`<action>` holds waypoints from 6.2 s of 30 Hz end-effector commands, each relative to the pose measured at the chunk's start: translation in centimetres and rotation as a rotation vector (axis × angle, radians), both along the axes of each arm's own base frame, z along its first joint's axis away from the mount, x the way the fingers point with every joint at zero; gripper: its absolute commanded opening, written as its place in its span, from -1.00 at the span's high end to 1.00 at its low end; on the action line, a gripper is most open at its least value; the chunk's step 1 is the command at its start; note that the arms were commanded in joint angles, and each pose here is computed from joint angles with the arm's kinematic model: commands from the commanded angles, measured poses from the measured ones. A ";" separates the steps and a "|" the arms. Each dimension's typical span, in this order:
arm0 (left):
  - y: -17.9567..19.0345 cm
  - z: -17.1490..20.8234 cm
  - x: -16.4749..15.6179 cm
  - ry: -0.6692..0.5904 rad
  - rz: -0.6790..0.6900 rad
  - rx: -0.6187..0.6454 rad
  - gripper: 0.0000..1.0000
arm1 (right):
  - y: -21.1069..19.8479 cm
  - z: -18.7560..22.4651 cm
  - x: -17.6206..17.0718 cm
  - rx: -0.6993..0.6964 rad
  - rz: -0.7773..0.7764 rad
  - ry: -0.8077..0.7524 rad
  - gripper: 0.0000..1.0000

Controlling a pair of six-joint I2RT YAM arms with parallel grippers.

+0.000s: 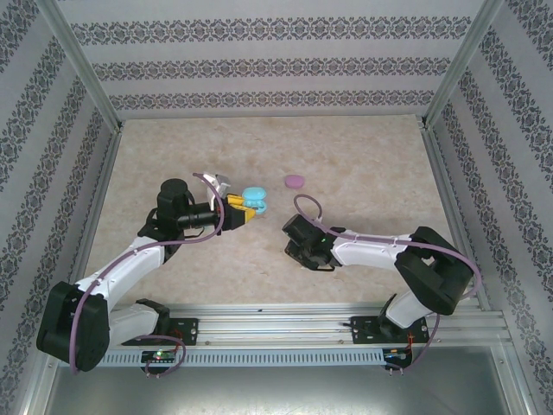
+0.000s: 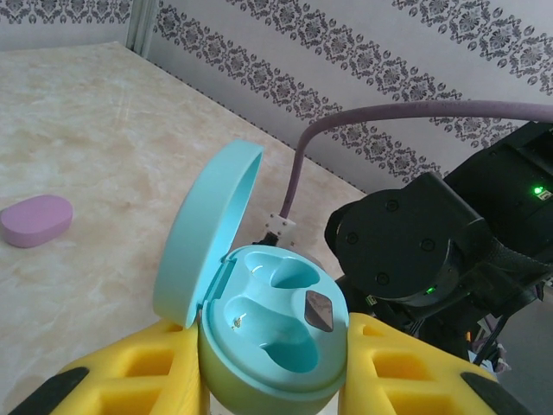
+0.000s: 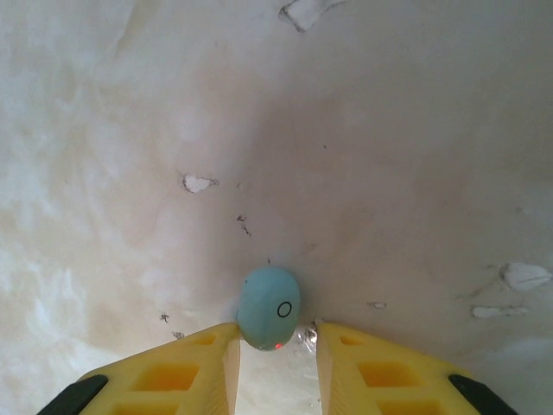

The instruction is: Insert the wireless bluetooth earbuds into the charging case

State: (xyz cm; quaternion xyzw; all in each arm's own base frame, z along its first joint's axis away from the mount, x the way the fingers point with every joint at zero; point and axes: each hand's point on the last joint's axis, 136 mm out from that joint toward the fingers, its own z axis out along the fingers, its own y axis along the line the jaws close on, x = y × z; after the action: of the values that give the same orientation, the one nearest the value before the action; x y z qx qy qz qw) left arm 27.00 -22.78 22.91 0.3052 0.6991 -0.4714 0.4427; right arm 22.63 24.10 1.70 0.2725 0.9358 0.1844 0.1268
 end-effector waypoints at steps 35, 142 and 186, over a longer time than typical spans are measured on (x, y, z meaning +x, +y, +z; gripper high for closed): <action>-0.9 0.9 -0.8 -0.031 -0.048 0.007 0.83 | 0.5 -0.5 1.2 -0.060 0.121 0.018 0.62; -3.7 2.9 -3.5 -0.296 -0.221 0.002 0.81 | 8.2 23.2 -0.4 -0.147 0.522 -0.301 0.29; -3.6 2.7 -4.0 -0.287 -0.229 -0.003 0.81 | 6.8 23.6 0.0 0.052 0.388 -0.360 0.33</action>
State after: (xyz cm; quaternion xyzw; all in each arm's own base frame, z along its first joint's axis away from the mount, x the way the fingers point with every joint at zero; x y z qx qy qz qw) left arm 23.62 -26.02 23.73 0.4262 0.6186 -0.4711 0.4625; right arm 22.38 30.83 25.20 0.0445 0.9311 0.2641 0.2475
